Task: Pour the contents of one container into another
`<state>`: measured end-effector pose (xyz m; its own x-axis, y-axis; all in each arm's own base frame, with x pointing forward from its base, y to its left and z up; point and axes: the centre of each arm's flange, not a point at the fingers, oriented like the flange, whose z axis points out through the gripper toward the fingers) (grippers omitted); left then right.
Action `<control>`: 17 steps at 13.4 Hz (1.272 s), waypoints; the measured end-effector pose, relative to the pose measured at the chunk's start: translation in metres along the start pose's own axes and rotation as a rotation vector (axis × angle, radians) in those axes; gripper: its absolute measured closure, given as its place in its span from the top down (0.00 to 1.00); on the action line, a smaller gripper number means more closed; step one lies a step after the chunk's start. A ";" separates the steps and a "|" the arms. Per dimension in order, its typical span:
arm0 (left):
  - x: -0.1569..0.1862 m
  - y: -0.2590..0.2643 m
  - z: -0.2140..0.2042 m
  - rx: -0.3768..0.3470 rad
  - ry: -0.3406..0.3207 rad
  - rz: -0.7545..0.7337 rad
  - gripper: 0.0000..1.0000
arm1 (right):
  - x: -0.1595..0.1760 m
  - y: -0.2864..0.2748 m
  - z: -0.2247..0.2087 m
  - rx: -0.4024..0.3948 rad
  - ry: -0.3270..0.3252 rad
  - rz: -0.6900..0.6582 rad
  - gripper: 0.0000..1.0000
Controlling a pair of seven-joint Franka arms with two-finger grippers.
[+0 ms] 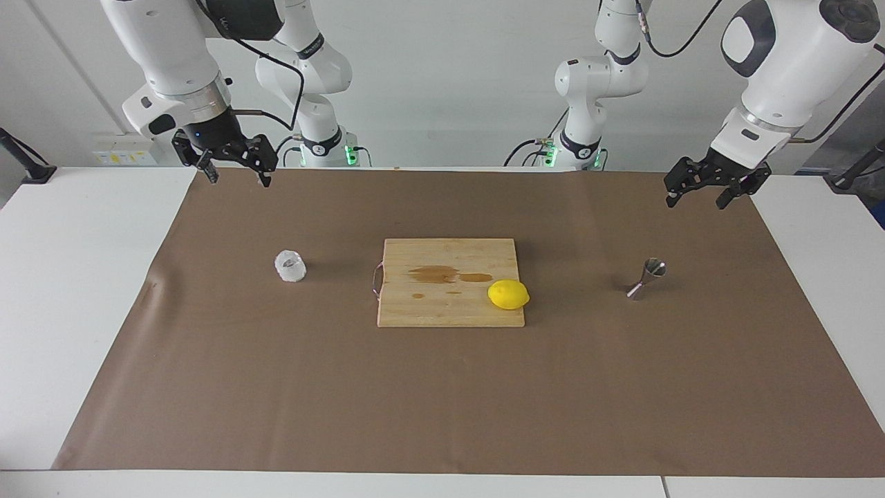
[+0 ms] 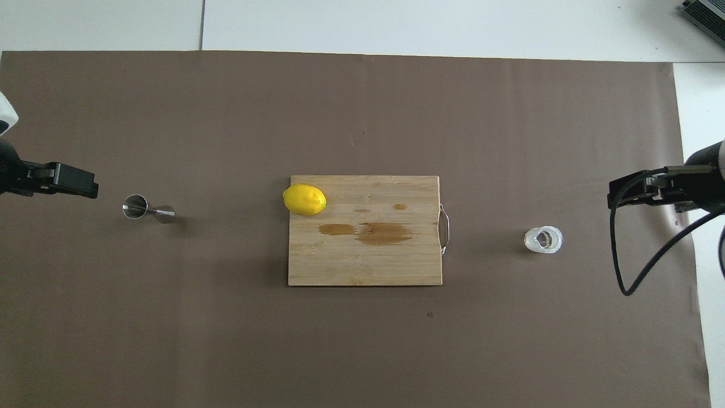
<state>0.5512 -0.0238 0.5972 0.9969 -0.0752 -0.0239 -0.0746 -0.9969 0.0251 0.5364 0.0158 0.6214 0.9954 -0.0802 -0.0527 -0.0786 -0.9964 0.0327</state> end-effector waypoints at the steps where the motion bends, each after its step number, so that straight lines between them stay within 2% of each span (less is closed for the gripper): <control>1: 0.001 0.000 0.001 0.000 -0.003 -0.008 1.00 | 0.000 0.000 0.000 0.000 0.000 0.000 1.00; 6: 0.001 0.000 0.003 -0.004 -0.007 -0.020 1.00 | 0.000 0.000 0.000 0.000 0.000 0.000 1.00; 11: -0.001 -0.019 0.006 -0.079 -0.029 -0.083 1.00 | 0.000 0.000 0.000 0.000 0.000 0.000 1.00; 14: 0.002 -0.034 0.026 -0.091 -0.092 -0.196 1.00 | 0.000 0.000 0.000 0.000 0.000 0.000 1.00; 17: 0.015 -0.050 0.056 -0.129 -0.158 -0.402 1.00 | 0.000 0.000 0.000 0.000 0.000 0.000 1.00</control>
<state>0.5681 0.0232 0.5392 0.9290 0.3051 -0.2096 0.3320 -0.9372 0.1068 0.5365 0.0158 0.6212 0.9954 -0.0803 -0.0530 -0.0786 -0.9964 0.0327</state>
